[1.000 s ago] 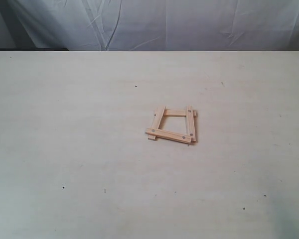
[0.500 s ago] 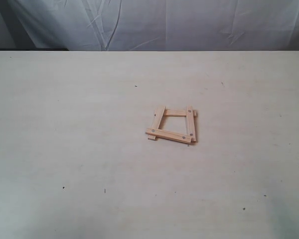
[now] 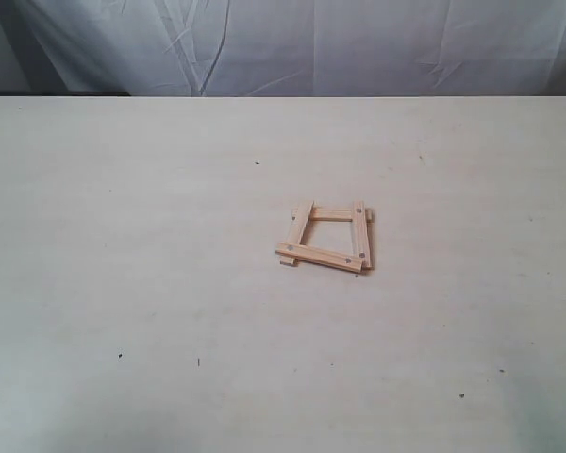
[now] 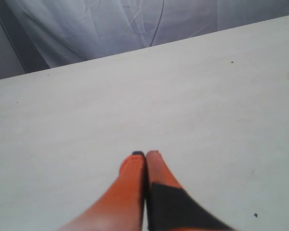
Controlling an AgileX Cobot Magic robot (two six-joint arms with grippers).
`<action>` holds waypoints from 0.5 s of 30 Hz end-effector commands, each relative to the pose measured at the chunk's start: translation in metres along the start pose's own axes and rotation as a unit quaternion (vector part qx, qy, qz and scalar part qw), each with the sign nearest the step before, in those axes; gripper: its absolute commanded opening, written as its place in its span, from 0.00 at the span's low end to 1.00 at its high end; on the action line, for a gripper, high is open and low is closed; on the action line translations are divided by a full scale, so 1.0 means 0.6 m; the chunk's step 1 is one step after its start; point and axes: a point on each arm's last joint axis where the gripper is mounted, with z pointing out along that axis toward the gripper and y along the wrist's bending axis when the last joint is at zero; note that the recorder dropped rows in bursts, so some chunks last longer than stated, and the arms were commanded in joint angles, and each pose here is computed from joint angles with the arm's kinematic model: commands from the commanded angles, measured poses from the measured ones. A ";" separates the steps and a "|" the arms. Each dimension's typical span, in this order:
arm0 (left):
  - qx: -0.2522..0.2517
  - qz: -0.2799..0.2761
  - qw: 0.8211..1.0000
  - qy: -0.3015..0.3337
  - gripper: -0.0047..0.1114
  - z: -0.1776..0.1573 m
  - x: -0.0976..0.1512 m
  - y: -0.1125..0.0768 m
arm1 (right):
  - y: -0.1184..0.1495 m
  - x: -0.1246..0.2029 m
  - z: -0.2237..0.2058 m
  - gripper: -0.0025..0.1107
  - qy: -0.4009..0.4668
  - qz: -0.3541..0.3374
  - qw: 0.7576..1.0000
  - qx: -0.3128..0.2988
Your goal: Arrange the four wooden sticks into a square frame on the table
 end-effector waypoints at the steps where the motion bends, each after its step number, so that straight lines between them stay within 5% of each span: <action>1: -0.005 -0.001 1.000 -0.004 0.04 0.000 0.001 0.001 | 0.000 -0.001 0.000 0.02 -0.007 0.001 1.000 0.002; 15: -0.008 0.008 1.000 -0.003 0.04 0.000 0.001 0.002 | 0.000 -0.001 0.000 0.02 -0.007 0.001 1.000 0.002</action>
